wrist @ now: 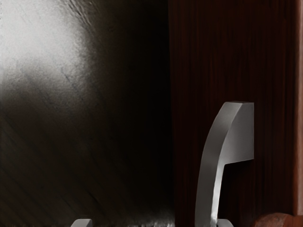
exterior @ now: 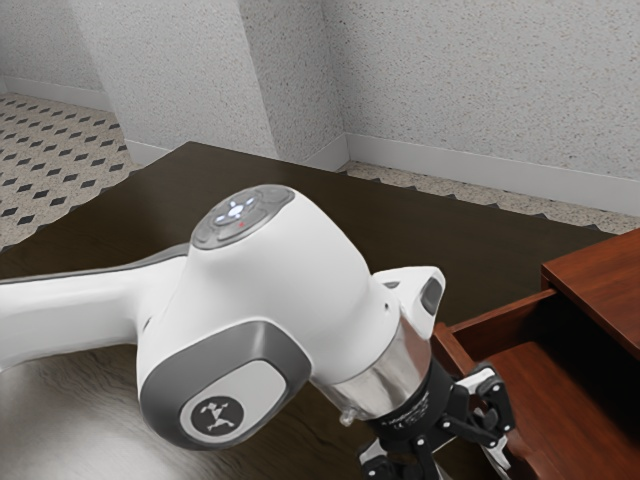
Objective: Pull the drawer handle with one arm to open the drawer
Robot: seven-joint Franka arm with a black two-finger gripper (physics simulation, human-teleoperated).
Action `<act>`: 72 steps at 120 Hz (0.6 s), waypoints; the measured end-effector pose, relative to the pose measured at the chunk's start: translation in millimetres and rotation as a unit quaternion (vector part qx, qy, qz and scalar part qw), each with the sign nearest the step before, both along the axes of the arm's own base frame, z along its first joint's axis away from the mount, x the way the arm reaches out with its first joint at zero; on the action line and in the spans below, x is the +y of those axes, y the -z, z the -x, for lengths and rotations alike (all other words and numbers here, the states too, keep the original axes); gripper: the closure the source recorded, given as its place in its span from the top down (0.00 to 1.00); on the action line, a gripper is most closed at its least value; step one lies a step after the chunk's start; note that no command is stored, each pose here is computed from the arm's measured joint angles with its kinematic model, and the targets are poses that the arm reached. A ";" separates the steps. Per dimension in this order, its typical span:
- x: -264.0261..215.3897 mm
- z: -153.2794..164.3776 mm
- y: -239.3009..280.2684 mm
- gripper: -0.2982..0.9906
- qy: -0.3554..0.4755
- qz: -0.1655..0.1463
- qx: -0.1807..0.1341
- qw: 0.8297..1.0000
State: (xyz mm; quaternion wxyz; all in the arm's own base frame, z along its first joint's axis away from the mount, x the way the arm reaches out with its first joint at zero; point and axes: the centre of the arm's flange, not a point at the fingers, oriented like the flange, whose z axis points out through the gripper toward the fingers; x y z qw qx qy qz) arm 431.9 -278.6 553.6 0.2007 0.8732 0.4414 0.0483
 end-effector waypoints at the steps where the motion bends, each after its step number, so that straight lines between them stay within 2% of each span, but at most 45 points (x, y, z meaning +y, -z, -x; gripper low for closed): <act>1: 0.2 0.5 -0.1 0.46 0.000 0.000 0.000 1.000; 72: 15.8 24.8 2.9 0.46 -0.024 0.015 0.016 0.999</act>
